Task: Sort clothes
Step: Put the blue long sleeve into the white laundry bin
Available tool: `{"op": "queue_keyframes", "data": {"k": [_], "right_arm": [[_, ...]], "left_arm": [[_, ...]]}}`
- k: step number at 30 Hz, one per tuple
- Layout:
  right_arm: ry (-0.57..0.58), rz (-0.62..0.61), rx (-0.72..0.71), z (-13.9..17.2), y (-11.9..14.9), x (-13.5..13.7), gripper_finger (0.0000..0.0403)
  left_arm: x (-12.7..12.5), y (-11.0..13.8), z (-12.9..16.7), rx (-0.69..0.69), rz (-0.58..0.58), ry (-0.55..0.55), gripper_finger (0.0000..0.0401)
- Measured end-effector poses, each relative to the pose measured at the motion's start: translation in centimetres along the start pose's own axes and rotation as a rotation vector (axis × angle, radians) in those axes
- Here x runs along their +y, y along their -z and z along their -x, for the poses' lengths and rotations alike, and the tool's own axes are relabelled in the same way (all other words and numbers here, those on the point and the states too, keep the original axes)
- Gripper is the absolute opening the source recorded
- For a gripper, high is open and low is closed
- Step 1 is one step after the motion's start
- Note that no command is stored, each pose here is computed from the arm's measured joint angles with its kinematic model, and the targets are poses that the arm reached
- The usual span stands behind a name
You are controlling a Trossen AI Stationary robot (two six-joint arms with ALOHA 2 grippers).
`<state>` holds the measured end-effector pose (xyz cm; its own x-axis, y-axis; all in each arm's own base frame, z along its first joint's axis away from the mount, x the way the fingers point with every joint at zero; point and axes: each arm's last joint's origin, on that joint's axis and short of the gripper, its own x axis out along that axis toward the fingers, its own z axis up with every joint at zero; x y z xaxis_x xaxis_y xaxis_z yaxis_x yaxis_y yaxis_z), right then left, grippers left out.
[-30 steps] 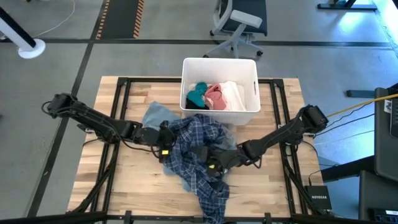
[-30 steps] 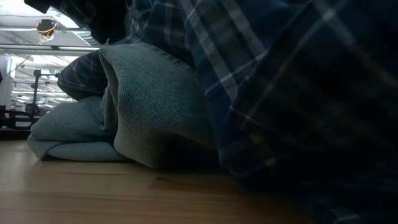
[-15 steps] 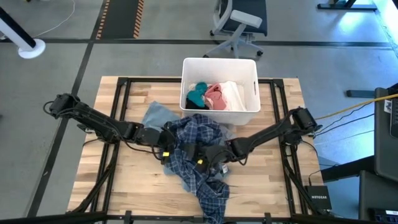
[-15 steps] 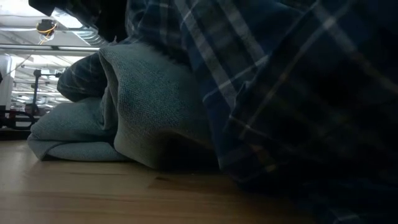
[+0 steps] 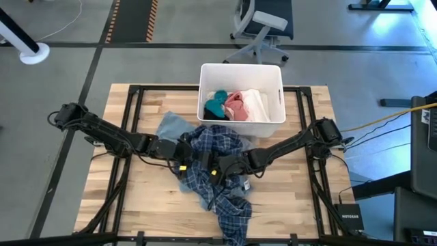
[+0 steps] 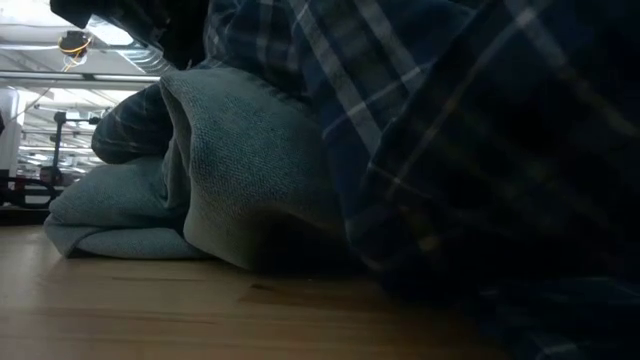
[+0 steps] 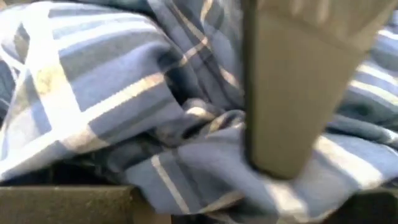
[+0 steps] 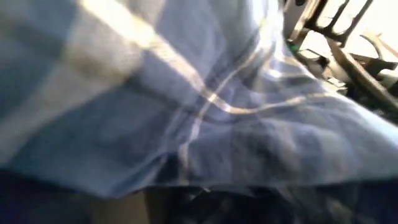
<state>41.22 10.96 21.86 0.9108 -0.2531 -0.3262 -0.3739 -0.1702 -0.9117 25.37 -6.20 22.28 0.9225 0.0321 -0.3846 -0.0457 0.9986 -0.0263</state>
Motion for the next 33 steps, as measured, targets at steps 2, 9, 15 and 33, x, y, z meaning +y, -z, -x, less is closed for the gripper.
{"op": "queue_keyframes", "data": {"k": [2, 9, 15, 33], "right_arm": [[-0.017, -0.014, -0.002, 0.0, 0.0, 0.2, 0.0195], [-0.049, -0.06, 0.055, 0.2, -0.3, 0.6, 0.0025], [-0.063, -0.126, 0.077, 1.4, -0.8, 0.3, 0.0037], [0.107, -0.45, 0.165, 9.3, 5.8, -7.3, 0.0015]], "left_arm": [[0.0, 0.0, 0.0, -0.003, 0.001, 0.001, 0.0155], [0.1, 0.0, 0.2, 0.018, -0.009, -0.009, 0.0155], [0.6, -0.4, 2.2, 0.04, 0.03, -0.048, 0.0155], [-0.3, -1.1, 8.2, -0.043, 0.037, -0.244, 0.0155]]}}
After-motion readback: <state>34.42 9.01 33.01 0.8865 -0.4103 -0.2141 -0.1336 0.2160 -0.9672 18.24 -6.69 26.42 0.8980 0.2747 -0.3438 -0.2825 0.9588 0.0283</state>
